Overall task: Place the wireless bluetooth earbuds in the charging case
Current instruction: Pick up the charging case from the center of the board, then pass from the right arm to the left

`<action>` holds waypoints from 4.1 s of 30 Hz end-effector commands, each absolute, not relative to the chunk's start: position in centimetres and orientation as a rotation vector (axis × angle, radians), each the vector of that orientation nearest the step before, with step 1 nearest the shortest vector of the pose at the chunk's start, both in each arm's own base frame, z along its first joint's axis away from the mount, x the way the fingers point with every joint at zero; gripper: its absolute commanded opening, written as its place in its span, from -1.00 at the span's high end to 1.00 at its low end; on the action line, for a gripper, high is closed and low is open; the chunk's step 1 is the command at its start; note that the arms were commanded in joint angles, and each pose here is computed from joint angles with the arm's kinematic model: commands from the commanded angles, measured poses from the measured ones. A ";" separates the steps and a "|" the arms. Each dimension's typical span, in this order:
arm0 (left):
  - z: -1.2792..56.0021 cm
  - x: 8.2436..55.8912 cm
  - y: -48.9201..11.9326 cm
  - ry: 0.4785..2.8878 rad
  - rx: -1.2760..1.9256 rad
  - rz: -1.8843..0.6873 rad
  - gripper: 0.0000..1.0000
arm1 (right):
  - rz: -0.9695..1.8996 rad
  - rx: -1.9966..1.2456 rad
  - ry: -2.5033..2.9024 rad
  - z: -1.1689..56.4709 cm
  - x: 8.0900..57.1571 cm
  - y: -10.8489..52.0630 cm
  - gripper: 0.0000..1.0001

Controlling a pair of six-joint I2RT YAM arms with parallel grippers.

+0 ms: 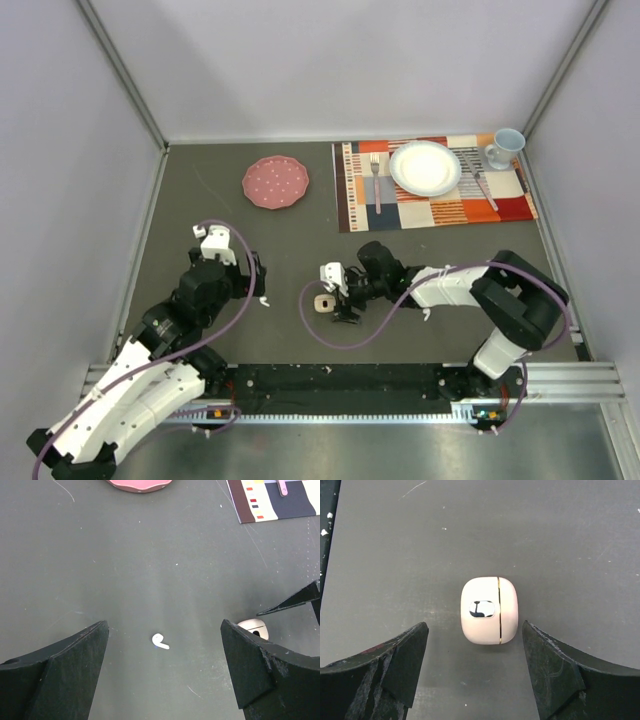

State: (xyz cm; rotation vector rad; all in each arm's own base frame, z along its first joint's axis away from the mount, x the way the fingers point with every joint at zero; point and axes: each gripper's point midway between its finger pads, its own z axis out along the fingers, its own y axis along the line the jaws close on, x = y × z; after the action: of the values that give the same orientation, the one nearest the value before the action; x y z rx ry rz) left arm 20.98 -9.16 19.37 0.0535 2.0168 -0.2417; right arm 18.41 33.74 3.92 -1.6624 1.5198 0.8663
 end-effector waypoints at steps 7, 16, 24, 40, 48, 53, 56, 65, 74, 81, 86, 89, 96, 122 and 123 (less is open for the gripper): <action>19.5 21.3 -9.2 2.017 0.039 -0.232 -0.98 | 0.896 -1.678 1.463 4.3 20.3 35.6 -0.47; 19.1 21.6 -9.7 2.042 0.070 -0.233 -0.98 | 0.878 -1.684 1.511 3.0 20.5 35.2 -0.30; 18.9 21.8 -10.0 2.046 0.083 -0.234 -0.98 | 0.877 -1.705 1.560 1.6 20.4 34.9 -0.14; 18.8 21.7 -10.4 2.050 0.098 -0.252 -0.98 | 0.809 -1.494 1.571 4.2 21.6 34.3 0.88; 20.4 21.0 -12.2 1.997 0.099 -0.420 -0.98 | 0.782 -1.214 1.325 16.0 22.0 33.5 1.00; 24.8 19.7 -16.7 1.842 0.175 -0.766 -0.98 | 0.714 -1.176 1.264 20.2 21.6 31.9 1.00; 28.5 18.2 -19.8 1.676 0.255 -1.017 -0.98 | 0.664 -1.152 1.230 22.3 21.2 30.6 1.00; 30.3 17.8 -25.5 1.719 0.497 -1.249 -0.98 | 0.625 -1.107 1.211 24.6 19.8 28.7 1.00; 29.9 18.1 -28.8 1.778 0.587 -1.393 -0.91 | 0.628 -1.086 1.214 24.4 19.0 28.3 1.00; 28.9 18.6 -29.6 1.821 0.554 -1.415 -0.80 | 0.654 -1.076 1.239 24.0 18.8 28.5 1.00; 28.3 18.8 -30.2 1.851 0.543 -1.422 -0.73 | 0.668 -1.065 1.223 24.3 18.7 28.7 1.00; 28.3 18.9 -30.5 1.850 0.541 -1.424 -0.69 | 0.670 -1.060 1.211 24.6 18.7 28.8 1.00; 28.2 18.9 -31.3 1.837 0.539 -1.456 -0.42 | 0.682 -1.070 1.212 24.5 18.4 28.9 1.00; 26.7 18.5 -32.2 1.894 0.558 -1.483 0.24 | 0.645 -1.028 1.200 25.0 18.9 28.5 1.00; 26.7 18.5 -32.2 1.895 0.558 -1.483 0.29 | 0.647 -1.031 1.201 25.0 18.8 28.6 1.00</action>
State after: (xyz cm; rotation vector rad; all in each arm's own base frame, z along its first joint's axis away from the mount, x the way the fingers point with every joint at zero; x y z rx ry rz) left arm 18.54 -31.52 24.44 0.5163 1.9828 -1.4448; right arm 19.07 28.39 23.51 -1.0567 1.2548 0.6393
